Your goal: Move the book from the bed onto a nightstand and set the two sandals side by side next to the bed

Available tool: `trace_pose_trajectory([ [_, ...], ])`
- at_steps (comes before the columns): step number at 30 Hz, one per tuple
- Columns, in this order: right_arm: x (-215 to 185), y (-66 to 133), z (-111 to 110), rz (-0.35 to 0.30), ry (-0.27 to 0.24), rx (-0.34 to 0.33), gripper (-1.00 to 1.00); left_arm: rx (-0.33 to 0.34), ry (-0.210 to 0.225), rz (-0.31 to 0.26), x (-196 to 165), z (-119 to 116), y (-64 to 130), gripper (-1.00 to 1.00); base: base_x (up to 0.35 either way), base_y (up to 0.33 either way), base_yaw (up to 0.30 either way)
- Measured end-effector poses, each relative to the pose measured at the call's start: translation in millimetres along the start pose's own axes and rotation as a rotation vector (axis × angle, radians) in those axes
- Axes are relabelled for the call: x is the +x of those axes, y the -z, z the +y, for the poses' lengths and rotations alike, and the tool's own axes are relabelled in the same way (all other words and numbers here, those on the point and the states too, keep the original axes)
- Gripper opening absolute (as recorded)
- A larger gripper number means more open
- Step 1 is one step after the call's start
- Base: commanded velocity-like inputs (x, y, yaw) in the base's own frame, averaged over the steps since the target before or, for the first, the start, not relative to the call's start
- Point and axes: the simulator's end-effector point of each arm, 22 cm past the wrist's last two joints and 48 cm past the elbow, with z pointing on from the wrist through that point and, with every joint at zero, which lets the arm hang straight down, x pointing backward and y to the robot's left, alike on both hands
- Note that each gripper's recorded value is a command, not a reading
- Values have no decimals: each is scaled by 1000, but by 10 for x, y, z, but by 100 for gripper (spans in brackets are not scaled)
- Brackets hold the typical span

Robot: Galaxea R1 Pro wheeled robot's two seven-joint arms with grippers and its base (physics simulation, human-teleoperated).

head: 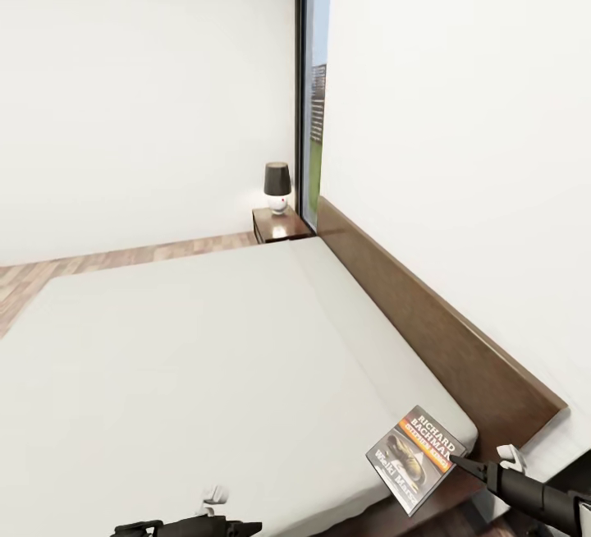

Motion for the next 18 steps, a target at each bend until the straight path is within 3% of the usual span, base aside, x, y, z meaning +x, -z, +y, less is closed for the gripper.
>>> trace_pose_trajectory([
  [18,-90,33,91,-21,17,-13,-100,4,-24,-15,-92,-68,29,100,0,0,0],
])
